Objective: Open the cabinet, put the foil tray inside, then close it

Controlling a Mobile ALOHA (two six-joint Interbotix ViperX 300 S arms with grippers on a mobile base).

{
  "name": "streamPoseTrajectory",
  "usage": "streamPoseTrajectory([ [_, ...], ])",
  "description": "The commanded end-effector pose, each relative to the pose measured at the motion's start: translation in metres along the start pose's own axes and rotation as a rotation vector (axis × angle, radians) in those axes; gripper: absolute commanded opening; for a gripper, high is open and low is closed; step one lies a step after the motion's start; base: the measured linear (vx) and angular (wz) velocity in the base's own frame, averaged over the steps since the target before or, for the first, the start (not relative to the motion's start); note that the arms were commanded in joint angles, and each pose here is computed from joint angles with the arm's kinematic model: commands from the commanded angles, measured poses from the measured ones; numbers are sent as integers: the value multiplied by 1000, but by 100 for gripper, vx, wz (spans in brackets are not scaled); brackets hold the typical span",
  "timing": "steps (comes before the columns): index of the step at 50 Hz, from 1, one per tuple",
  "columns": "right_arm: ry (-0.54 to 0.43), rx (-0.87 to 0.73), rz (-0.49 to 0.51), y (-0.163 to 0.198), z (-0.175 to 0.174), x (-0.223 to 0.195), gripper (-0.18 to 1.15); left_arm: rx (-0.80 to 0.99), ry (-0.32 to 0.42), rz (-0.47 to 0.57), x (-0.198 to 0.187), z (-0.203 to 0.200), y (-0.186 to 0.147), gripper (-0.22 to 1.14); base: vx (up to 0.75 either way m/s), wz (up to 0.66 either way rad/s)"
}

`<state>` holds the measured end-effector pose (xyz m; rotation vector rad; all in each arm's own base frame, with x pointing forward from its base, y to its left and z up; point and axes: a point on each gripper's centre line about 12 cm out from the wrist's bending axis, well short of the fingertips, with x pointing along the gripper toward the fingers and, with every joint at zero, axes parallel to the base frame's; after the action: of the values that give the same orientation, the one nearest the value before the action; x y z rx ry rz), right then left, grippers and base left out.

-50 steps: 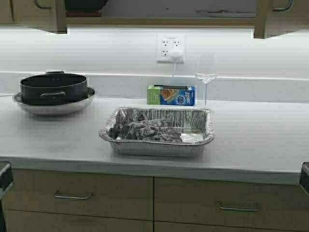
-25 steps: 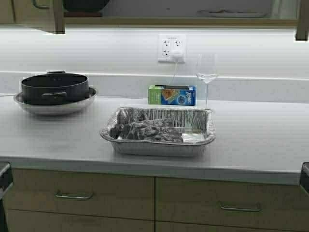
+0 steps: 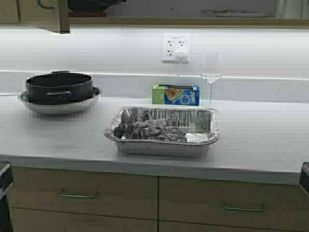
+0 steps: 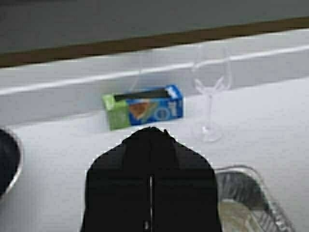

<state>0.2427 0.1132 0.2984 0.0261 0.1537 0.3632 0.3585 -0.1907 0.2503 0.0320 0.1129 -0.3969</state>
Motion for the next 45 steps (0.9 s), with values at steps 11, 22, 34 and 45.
streamPoseTrajectory([
  [11, 48, 35, -219, -68, -8, -25, 8, -44, -14, 70, -6, -1, 27, 3, 0, 0],
  [22, 97, 72, -79, -42, 2, -20, 49, -63, -55, 58, -34, 0, 23, 16, 0, 0],
  [34, 210, 61, 76, -1, -16, 9, 104, -137, -53, -78, -51, -15, -15, 94, 0, 0],
  [45, 222, 179, -24, 10, -70, 29, 103, -289, -53, -132, -60, -58, -21, 102, 0, 0],
])
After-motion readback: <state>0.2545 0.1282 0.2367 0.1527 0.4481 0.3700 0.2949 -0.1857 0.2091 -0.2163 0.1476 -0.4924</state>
